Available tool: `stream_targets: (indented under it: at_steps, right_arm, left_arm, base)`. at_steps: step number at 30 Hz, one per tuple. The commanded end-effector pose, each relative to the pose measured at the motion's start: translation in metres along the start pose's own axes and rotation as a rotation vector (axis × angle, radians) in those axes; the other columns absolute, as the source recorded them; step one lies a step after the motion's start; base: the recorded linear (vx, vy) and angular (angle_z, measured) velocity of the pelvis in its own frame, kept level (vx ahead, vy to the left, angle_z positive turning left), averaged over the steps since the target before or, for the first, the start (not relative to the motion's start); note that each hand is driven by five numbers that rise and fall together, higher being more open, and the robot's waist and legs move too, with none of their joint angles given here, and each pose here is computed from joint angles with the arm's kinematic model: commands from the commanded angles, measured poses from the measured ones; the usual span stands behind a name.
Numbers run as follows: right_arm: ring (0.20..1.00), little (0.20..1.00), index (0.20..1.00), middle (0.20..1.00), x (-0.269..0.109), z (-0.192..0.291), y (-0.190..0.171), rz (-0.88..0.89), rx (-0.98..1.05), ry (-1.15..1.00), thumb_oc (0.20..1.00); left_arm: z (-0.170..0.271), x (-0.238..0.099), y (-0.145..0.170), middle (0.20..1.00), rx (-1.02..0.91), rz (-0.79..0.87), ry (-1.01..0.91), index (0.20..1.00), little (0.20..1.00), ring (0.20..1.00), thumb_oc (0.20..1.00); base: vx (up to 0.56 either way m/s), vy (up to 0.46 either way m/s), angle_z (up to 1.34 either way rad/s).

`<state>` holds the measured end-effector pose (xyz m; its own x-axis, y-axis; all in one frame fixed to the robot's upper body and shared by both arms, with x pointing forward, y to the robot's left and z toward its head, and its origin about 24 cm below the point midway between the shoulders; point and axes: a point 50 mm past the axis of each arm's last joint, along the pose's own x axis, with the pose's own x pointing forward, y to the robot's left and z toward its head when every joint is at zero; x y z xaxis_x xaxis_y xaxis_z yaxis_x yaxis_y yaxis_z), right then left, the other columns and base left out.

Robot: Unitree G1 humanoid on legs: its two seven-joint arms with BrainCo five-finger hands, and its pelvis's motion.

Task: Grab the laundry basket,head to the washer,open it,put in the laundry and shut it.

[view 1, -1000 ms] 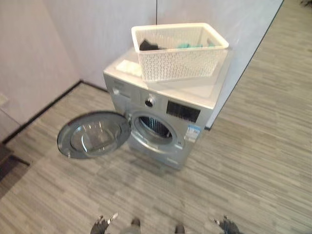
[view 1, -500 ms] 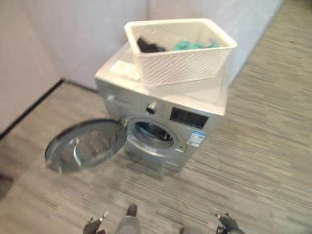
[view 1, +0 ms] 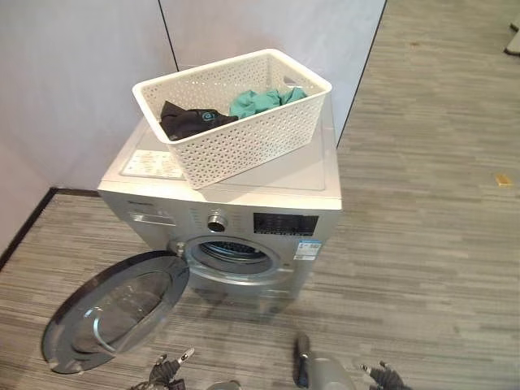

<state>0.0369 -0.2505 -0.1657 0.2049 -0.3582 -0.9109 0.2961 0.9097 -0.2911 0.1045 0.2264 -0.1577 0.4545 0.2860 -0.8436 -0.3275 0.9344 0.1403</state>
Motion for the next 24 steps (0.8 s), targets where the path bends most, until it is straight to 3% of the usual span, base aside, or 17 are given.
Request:
stream_targets:
  at_steps: [1,10,19,24]
  right_arm:
    - [1.0,1.0,1.0,1.0,0.003,0.012,-0.011,-0.037,0.022,-0.027,1.0]
    - [1.0,1.0,1.0,1.0,0.003,0.047,0.0,0.002,-0.049,-0.168,1.0]
    - [1.0,1.0,1.0,1.0,0.002,0.031,0.007,0.035,-0.083,-0.123,1.0]
    - [1.0,1.0,1.0,1.0,0.002,0.031,0.007,0.035,-0.083,-0.123,1.0]
  left_arm:
    - [0.005,0.0,-0.001,1.0,0.027,-0.013,-0.037,1.0,1.0,1.0,1.0]
    - [0.029,0.002,-0.015,1.0,-0.044,-0.023,-0.136,1.0,1.0,1.0,1.0]
    - [0.008,-0.001,-0.008,1.0,0.018,-0.019,-0.067,1.0,1.0,1.0,1.0]
    - [0.008,-0.001,-0.008,1.0,0.018,-0.019,-0.067,1.0,1.0,1.0,1.0]
  base:
    - [0.07,-0.11,0.31]
    - [0.17,0.036,0.05]
    - [0.14,0.242,-0.16]
    - [0.01,0.019,-0.1]
